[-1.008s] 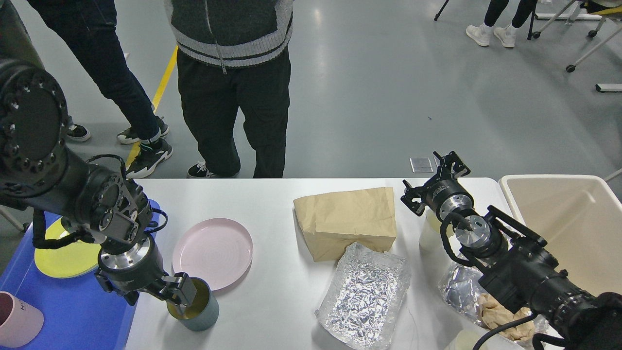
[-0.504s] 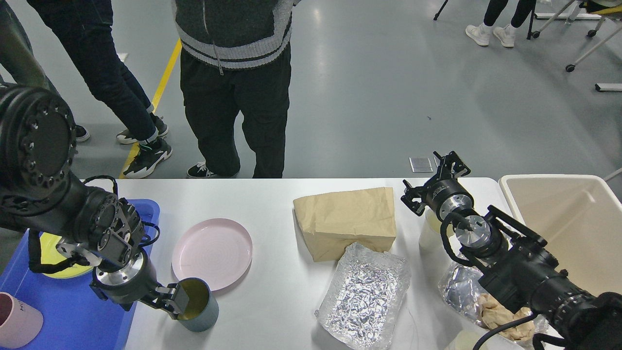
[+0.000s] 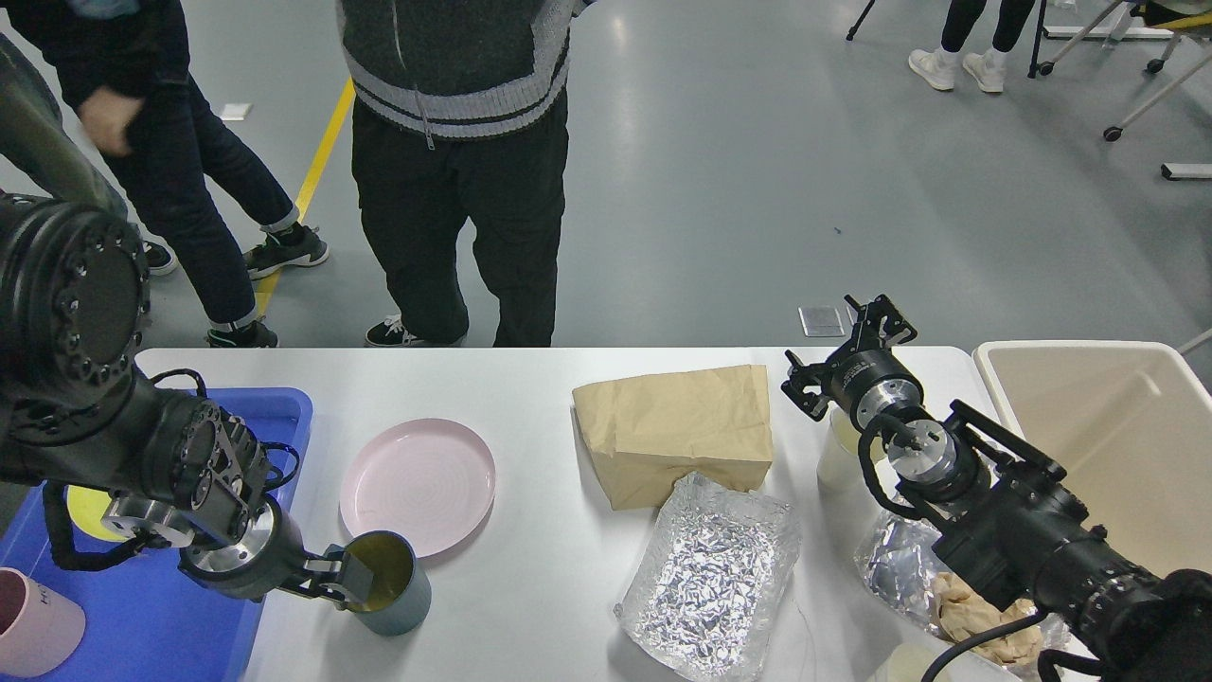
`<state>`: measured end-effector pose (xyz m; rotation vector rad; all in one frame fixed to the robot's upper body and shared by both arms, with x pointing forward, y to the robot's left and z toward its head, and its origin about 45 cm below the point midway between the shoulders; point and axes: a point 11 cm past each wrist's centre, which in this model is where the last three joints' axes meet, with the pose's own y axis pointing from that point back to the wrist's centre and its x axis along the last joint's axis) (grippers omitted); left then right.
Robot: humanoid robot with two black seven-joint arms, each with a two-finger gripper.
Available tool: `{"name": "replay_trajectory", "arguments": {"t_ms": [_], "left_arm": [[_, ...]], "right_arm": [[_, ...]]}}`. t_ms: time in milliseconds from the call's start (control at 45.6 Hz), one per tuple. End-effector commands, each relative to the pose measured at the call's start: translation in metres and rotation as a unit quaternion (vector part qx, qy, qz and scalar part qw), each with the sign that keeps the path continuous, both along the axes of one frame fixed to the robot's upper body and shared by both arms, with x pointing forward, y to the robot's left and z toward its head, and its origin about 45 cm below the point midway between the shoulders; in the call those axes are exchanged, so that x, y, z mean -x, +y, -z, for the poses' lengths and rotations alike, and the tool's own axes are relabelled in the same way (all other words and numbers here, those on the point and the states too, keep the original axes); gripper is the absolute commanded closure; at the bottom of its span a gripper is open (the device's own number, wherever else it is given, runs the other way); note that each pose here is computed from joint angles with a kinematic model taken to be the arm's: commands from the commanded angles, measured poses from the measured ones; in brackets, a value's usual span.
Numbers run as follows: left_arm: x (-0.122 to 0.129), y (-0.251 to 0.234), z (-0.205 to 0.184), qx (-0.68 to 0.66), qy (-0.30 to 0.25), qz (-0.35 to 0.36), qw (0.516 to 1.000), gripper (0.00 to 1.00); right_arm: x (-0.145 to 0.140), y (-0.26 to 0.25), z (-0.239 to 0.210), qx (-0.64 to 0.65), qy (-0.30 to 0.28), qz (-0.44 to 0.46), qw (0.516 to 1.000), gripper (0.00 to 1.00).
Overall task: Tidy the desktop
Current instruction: 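Close the left gripper on the teal mug's rim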
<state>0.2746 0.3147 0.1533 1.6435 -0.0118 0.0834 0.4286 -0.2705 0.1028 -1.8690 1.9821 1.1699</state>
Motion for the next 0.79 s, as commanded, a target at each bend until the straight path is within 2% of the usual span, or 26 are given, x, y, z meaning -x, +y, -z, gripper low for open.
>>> {"name": "replay_trajectory", "arguments": {"t_ms": [0,504,767], "left_arm": [[0.001,0.001,0.002,0.001,0.0,-0.004,1.0,0.09],[-0.008,0.003,-0.013,0.008,-0.007,-0.019,1.0,0.08],[-0.008,0.001,-0.009,0.01,-0.007,-0.016,1.0,0.08]], "right_arm": [[0.0,0.0,0.0,0.0,0.0,0.0,1.0,0.0],[0.0,0.001,0.0,-0.001,0.0,-0.001,1.0,0.0],[0.0,0.0,0.0,0.0,0.0,0.0,1.0,0.0]]}}
